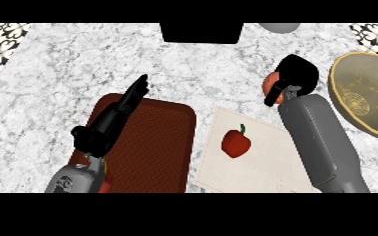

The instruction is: Pick the squash from the placemat and place it in the bowl

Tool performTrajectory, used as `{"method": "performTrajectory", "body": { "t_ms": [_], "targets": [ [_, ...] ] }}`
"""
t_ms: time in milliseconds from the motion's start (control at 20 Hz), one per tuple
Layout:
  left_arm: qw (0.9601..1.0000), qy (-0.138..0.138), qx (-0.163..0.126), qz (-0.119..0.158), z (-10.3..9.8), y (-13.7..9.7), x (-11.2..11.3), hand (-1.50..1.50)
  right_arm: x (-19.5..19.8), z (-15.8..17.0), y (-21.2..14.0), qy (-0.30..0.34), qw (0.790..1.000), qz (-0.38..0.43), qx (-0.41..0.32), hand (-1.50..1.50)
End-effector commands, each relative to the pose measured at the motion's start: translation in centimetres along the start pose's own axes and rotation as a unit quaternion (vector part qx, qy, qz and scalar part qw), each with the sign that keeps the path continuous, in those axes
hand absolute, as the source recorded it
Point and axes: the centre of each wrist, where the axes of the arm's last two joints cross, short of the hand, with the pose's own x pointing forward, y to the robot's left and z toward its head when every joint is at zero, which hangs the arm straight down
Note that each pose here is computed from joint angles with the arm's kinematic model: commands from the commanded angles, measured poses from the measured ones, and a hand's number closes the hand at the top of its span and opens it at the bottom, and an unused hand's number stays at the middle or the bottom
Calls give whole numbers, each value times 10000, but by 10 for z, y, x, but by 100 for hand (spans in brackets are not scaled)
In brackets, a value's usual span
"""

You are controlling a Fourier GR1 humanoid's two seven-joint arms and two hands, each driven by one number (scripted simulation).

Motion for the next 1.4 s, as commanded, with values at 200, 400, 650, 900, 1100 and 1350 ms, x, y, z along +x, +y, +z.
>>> {"method": "performTrajectory", "body": {
  "t_ms": [200,400,650,900,1100,1350],
  "targets": [
    [10000,-19,57,16,-1,8,3,0,34,13,-66,255,9718,-824,-2194,150],
    [9999,120,96,46,8,6,-3,0,38,22,-116,279,9482,-1588,-2738,150],
    [9999,42,124,-24,5,2,-7,0,17,5,-131,482,9285,-2180,-2968,150],
    [9999,21,146,12,18,4,2,0,-33,-27,-124,987,9382,-1560,-2928,150],
    [9999,-2,111,80,13,2,2,0,-67,-44,-98,1363,9271,-996,-3348,150],
    [9998,42,198,1,15,-4,-3,0,-119,-65,-93,1451,9147,-766,-3692,150]
  ]
}}
